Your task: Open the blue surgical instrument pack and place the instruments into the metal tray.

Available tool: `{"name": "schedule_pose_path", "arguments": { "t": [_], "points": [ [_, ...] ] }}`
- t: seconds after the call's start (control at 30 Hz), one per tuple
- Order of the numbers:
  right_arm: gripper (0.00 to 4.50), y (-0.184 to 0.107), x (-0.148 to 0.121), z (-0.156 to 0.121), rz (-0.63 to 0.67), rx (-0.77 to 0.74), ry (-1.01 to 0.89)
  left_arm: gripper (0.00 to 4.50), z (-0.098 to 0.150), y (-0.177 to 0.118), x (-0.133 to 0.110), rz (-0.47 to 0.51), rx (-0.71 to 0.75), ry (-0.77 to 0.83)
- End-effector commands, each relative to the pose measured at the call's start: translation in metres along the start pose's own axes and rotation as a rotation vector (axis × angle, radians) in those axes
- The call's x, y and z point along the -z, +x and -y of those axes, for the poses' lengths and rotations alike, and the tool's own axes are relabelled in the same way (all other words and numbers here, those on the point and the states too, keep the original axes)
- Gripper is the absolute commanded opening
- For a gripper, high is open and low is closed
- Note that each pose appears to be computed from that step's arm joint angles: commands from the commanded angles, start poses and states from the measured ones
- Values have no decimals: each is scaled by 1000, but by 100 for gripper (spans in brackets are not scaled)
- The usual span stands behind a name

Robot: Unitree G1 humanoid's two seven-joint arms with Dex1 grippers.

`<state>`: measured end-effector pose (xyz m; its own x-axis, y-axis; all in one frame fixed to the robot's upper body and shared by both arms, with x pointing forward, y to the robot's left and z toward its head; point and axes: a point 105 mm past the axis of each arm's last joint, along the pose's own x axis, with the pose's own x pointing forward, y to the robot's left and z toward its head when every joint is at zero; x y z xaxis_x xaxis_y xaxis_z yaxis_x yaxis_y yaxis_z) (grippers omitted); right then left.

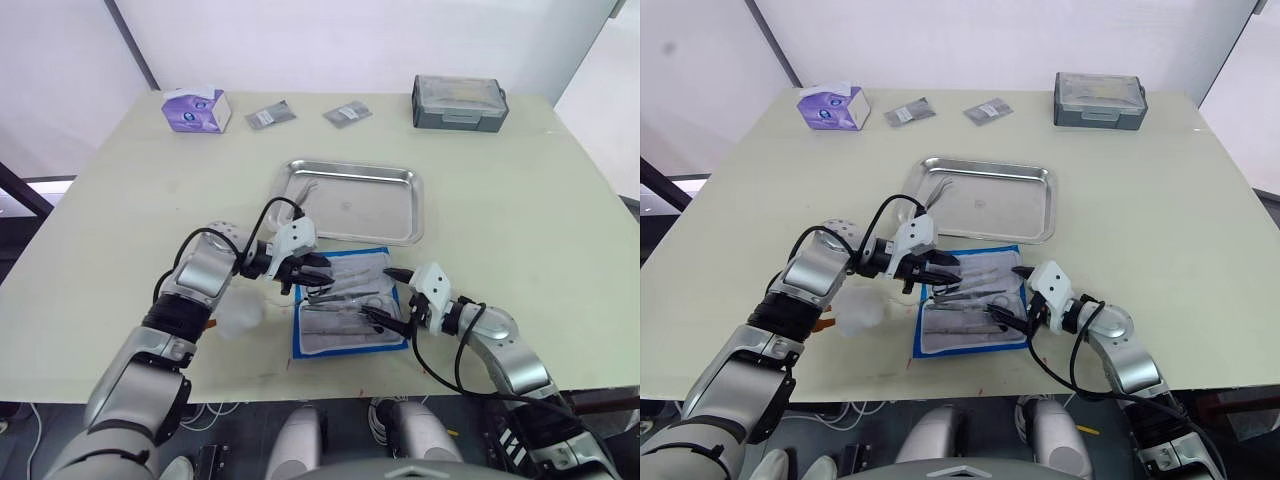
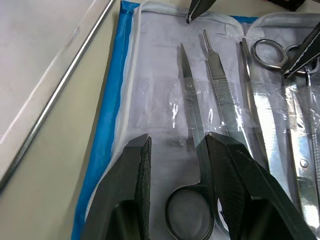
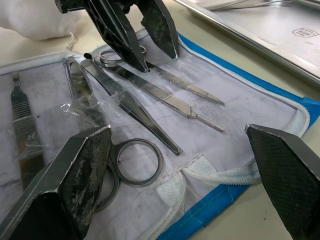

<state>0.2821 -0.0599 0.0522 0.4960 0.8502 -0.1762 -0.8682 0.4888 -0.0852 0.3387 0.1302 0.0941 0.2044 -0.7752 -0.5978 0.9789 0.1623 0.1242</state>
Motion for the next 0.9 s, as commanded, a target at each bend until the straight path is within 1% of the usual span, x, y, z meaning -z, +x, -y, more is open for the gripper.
{"name": "schedule_pose_path", "arguments": {
  "t": [0.03,0.23,0.43,0.6,0.73,0.83,0.9],
  "points": [
    [450,-3,52,-12,-171,2,124,183,3,1,7,-21,20,-16],
    [450,-3,52,-13,-171,3,125,183,15,5,5,6,64,-68],
    [450,-3,53,-13,-172,2,127,183,18,5,10,-21,61,-72],
    [450,-3,53,-13,-170,2,126,183,15,5,15,-40,27,-52],
    [450,-2,52,-13,-170,2,125,183,18,5,27,-20,24,-56],
    [450,-2,51,-12,-165,4,125,183,18,4,29,14,20,-43],
    [450,-1,50,-12,-161,6,124,183,16,2,33,14,13,-52]
  ]
}}
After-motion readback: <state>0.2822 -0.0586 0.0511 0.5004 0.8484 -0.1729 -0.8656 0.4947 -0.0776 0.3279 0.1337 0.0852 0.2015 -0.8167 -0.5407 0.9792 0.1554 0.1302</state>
